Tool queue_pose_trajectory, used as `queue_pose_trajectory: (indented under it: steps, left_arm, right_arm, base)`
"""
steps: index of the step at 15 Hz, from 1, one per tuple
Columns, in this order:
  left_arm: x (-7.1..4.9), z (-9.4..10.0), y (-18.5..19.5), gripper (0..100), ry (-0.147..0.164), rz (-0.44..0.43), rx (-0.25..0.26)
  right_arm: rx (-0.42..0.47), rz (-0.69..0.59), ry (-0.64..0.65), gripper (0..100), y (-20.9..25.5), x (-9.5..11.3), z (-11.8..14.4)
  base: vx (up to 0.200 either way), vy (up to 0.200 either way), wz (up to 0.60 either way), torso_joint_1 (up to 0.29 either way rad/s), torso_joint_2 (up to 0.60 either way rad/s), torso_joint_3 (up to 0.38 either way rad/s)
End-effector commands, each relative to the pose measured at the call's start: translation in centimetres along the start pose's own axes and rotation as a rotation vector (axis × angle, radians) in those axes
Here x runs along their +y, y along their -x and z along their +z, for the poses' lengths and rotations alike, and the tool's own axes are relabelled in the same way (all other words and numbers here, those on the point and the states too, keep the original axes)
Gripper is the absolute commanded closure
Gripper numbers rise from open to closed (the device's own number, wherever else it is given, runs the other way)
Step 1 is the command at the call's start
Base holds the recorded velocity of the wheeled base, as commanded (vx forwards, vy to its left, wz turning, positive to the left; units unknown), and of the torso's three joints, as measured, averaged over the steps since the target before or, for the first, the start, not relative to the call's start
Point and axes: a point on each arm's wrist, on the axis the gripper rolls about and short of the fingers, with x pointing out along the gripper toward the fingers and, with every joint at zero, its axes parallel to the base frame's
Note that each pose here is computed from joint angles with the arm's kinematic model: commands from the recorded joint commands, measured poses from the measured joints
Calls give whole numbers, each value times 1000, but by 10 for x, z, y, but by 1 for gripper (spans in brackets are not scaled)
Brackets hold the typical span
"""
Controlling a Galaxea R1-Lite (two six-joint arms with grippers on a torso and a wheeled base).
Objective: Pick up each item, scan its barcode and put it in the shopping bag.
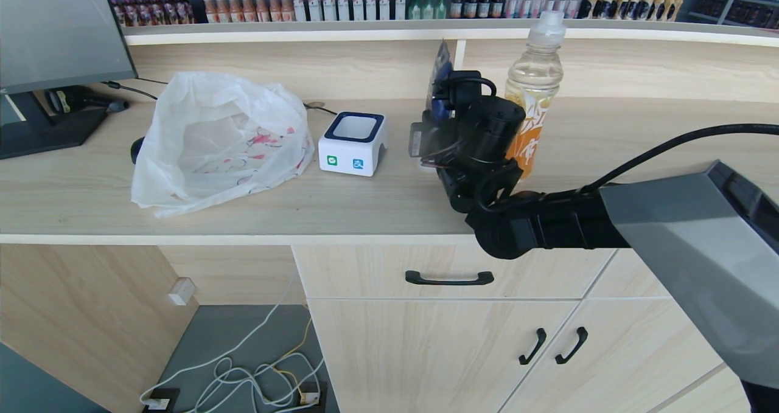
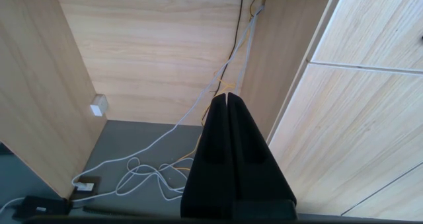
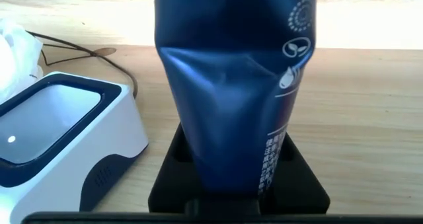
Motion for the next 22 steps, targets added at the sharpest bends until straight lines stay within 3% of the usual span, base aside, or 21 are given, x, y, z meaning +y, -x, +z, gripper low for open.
queue_pose_trajectory:
  steps: [1, 10, 14, 16, 22]
  left_arm:
    - [0, 0, 0, 100, 0, 0, 0]
    - [0, 0, 0, 100, 0, 0, 0]
    - [0, 0, 0, 100, 0, 0, 0]
    - [0, 0, 0, 100, 0, 0, 0]
    - [0, 0, 0, 100, 0, 0, 0]
  right_arm:
    - [-15, 0, -8, 100, 1, -1, 8]
    - [-39, 9, -22, 100, 24, -14, 46]
    - [-37, 40, -31, 100, 63, -22, 64]
    - [-14, 55, -18, 100, 93, -32, 66]
    - [6, 162, 8, 100, 167, -36, 65]
  base:
    - [0, 0, 0, 0, 0, 0]
    - [0, 0, 0, 0, 0, 0]
    - [0, 0, 0, 0, 0, 0]
    - [0, 0, 0, 0, 0, 0]
    - [0, 0, 0, 0, 0, 0]
